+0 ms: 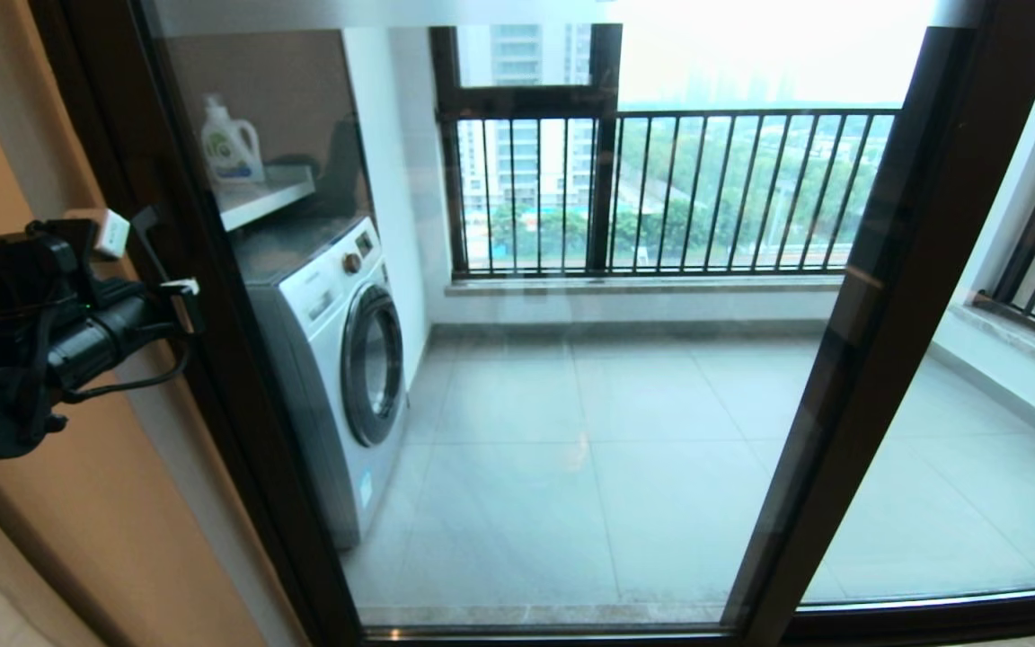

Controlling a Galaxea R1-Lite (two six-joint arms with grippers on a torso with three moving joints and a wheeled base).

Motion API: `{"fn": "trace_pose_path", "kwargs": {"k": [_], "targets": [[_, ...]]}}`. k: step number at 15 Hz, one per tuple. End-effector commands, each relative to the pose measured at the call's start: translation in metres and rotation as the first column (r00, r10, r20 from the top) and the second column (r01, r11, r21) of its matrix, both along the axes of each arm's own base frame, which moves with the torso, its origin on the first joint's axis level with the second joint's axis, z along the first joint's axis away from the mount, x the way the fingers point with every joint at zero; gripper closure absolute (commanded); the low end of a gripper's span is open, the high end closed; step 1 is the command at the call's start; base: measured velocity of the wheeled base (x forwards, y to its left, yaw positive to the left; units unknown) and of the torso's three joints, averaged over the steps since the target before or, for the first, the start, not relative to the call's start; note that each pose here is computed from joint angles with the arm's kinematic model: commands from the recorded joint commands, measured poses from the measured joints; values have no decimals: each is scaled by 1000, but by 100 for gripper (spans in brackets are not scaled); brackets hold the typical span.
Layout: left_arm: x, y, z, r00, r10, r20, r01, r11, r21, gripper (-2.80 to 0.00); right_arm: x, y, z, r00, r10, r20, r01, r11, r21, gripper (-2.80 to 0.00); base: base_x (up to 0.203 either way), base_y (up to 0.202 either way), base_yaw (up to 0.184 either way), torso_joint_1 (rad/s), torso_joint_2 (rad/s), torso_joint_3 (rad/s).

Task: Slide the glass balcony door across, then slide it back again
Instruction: Open the slid door

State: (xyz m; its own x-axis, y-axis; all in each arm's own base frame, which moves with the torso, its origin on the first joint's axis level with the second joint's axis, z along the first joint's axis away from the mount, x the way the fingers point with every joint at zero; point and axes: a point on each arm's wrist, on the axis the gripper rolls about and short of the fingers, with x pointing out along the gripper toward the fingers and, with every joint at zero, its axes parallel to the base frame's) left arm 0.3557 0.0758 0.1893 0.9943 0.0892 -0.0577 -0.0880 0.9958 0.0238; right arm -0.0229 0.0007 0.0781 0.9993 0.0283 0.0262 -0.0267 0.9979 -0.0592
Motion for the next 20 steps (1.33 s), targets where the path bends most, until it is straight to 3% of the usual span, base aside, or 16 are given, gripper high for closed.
{"fn": "trace_pose_path", "kwargs": {"k": [1, 8, 13, 20], "targets": [[3, 10, -10, 1000, 23, 1, -23, 1000, -1, 0, 1, 0, -3, 1000, 1, -12, -1, 1000, -1, 0, 0, 0, 0, 0, 0, 0], [-4, 13, -2, 999, 32, 25, -32, 999, 3, 0, 1, 0, -3, 1000, 1, -12, -1, 1000, -1, 0, 0, 0, 0, 0, 0, 0], [-27, 0, 13, 998, -21, 52, 20, 1000, 6, 0, 1, 0, -3, 1000, 1, -12, -1, 1000, 0, 0, 0, 0, 0, 0, 0, 0], [-52, -6, 19, 998, -20, 58, 20, 1000, -2, 0, 1, 0, -3, 1000, 1, -12, -1, 1000, -1, 0, 0, 0, 0, 0, 0, 0]]}}
